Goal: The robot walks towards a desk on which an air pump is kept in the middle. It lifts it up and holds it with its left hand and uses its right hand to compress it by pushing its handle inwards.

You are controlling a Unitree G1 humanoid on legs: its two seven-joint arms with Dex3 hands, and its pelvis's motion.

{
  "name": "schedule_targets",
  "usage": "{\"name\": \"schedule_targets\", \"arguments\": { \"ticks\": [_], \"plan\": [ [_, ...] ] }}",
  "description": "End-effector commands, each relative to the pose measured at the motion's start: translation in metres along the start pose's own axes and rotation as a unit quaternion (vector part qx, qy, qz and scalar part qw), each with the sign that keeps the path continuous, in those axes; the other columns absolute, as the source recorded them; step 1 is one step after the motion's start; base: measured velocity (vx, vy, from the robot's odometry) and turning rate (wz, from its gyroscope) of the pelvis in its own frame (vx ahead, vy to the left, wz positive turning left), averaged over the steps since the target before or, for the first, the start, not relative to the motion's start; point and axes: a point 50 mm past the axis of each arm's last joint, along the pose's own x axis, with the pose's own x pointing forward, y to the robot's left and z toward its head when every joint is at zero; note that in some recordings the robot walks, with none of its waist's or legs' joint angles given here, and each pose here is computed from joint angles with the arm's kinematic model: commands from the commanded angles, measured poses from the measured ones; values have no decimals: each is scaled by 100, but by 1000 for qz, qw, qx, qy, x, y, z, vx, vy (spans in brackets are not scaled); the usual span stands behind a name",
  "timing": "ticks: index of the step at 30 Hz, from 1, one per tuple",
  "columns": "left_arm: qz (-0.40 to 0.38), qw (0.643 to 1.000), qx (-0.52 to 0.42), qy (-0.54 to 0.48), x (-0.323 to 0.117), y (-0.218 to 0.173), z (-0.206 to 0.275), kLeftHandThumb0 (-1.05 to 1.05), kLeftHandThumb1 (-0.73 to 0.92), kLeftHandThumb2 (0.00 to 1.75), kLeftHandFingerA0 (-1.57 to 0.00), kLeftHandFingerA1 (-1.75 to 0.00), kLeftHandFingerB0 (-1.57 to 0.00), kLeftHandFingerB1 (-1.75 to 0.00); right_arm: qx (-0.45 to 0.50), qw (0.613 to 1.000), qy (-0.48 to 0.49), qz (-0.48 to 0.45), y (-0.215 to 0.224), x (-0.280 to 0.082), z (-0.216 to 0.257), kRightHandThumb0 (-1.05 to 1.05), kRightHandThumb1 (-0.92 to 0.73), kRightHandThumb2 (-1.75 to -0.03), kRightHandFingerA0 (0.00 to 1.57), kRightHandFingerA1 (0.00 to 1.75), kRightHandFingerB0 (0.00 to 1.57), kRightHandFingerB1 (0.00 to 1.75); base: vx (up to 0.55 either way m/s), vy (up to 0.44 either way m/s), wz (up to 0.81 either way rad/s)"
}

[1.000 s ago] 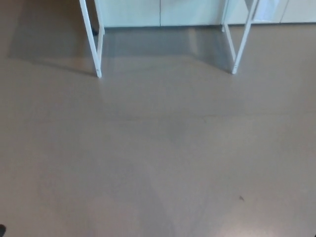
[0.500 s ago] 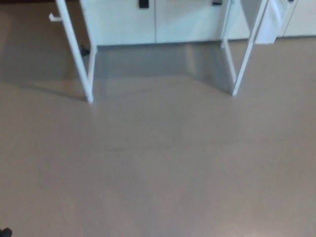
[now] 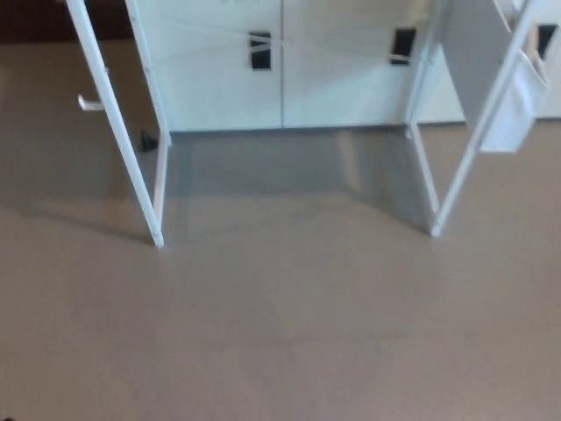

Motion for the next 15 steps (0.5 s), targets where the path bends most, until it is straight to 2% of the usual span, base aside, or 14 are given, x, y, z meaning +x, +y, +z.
{"name": "schedule_targets", "arguments": {
  "ticks": [1,2,3,4,6,7,9,12,13,15],
  "plan": [
    [-7,1000,1,-6,0,0,4,4,53,101,-26,-58,-17,-52,4,1000,-17,2,-6,-2,6,-26,-66,-59,57,49,45,41,562,-88,40],
    [-7,1000,2,-5,0,0,5,4,71,64,-36,-48,-29,-36,2,1000,-15,1,-7,-2,5,-28,-65,-59,59,48,46,40,552,-96,32],
    [-6,1000,2,-5,0,-1,5,4,71,64,-36,-48,-29,-36,0,1000,-14,-1,-7,-1,5,-28,-65,-59,59,48,46,40,551,-87,-5],
    [-7,1000,2,-5,1,-1,5,3,50,98,-29,-60,-17,-52,-2,1000,-13,-2,-7,-1,5,-28,-65,-59,59,48,45,40,544,-95,-1],
    [-8,1000,2,-6,1,-2,5,3,50,98,-29,-60,-17,-52,-2,1000,-14,-3,-7,-2,4,-28,-65,-59,59,48,45,40,538,-90,-2],
    [-8,1000,1,-7,1,-2,6,5,68,64,-42,-54,-27,-37,-3,1000,-14,-6,-6,-1,5,-28,-65,-59,60,48,46,40,384,-85,-9],
    [-6,1000,1,-7,1,-2,6,6,68,62,-43,-53,-28,-37,-4,1000,-15,-4,-6,-1,5,-27,-66,-59,58,49,45,40,408,-56,-25],
    [-5,1000,7,-7,3,-4,8,3,69,62,-36,-47,-29,-37,-2,1000,-17,0,-5,0,6,-28,-66,-59,58,49,48,42,407,-21,-27],
    [-5,1000,8,-7,3,-5,9,3,52,99,-30,-59,-18,-53,-2,1000,-18,3,-4,0,6,-27,-67,-59,56,51,46,43,478,115,-35],
    [-4,1000,7,-5,3,-5,9,2,52,99,-32,-61,-18,-52,-2,1000,-19,4,-4,-1,6,-28,-64,-58,58,49,50,42,547,199,-52]
  ]
}}
